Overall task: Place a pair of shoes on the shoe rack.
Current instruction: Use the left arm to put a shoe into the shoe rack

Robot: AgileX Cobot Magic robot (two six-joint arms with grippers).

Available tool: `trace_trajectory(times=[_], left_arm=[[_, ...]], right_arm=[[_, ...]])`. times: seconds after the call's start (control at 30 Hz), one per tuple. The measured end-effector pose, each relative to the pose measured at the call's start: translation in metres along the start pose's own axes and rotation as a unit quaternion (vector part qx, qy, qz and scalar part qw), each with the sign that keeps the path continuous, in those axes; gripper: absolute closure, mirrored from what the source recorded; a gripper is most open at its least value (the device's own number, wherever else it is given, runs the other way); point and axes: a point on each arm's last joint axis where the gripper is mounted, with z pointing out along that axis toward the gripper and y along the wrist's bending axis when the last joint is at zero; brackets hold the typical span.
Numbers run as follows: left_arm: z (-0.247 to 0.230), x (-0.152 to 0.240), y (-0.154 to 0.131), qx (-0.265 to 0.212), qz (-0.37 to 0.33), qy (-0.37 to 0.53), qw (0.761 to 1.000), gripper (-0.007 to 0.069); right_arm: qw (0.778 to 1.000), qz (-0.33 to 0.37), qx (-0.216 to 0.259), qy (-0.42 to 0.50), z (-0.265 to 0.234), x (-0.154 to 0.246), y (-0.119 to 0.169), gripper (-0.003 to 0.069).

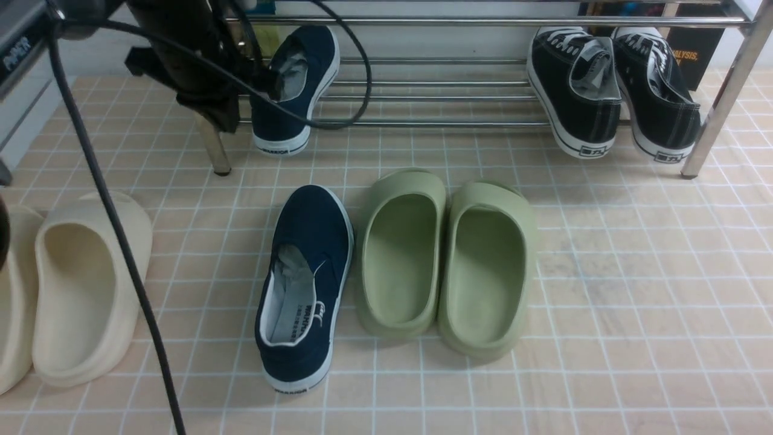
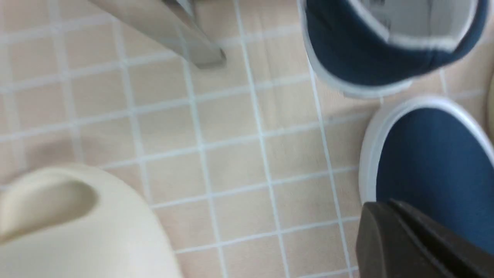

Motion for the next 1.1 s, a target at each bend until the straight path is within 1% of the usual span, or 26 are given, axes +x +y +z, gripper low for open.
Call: trace_trajectory(times=[0.03, 0.1, 0.2, 0.23, 0.3, 0.5, 0.63, 0.83, 1.1], left_arm=[[0.003, 0.000, 0.000, 0.001, 0.000, 0.001, 1.000, 0.0623], [0.029, -0.001, -0.002, 0.005, 0.000, 0.006, 1.000, 0.0623], [0.042, -0.005, -0.002, 0.005, -0.004, -0.013, 1.000, 0.0623], [0.044, -0.010, -0.002, 0.003, -0.013, -0.039, 0.999, 0.0623], [0.042, -0.015, -0.002, 0.003, -0.029, -0.070, 0.997, 0.0623], [0.037, -0.022, -0.001, 0.005, -0.056, -0.109, 0.992, 0.0623], [0.035, -0.027, -0.001, 0.006, -0.059, -0.136, 0.989, 0.0623], [0.034, -0.030, -0.001, 0.008, -0.061, -0.152, 0.986, 0.0622], [0.035, -0.035, 0.000, 0.000, -0.053, -0.183, 0.982, 0.0616]], right_arm=[[1.000, 0.000, 0.000, 0.000, 0.000, 0.000, 0.000, 0.0422], [1.000, 0.000, 0.000, 0.000, 0.000, 0.000, 0.000, 0.0422], [1.000, 0.000, 0.000, 0.000, 0.000, 0.000, 0.000, 0.0422], [1.000, 0.000, 0.000, 0.000, 0.000, 0.000, 0.000, 0.0422], [1.000, 0.000, 0.000, 0.000, 0.000, 0.000, 0.000, 0.0422], [1.000, 0.000, 0.000, 0.000, 0.000, 0.000, 0.000, 0.0422], [1.000, 0.000, 0.000, 0.000, 0.000, 0.000, 0.000, 0.0422], [1.000, 0.000, 0.000, 0.000, 0.000, 0.000, 0.000, 0.0422], [1.000, 0.000, 0.000, 0.000, 0.000, 0.000, 0.000, 0.0422]])
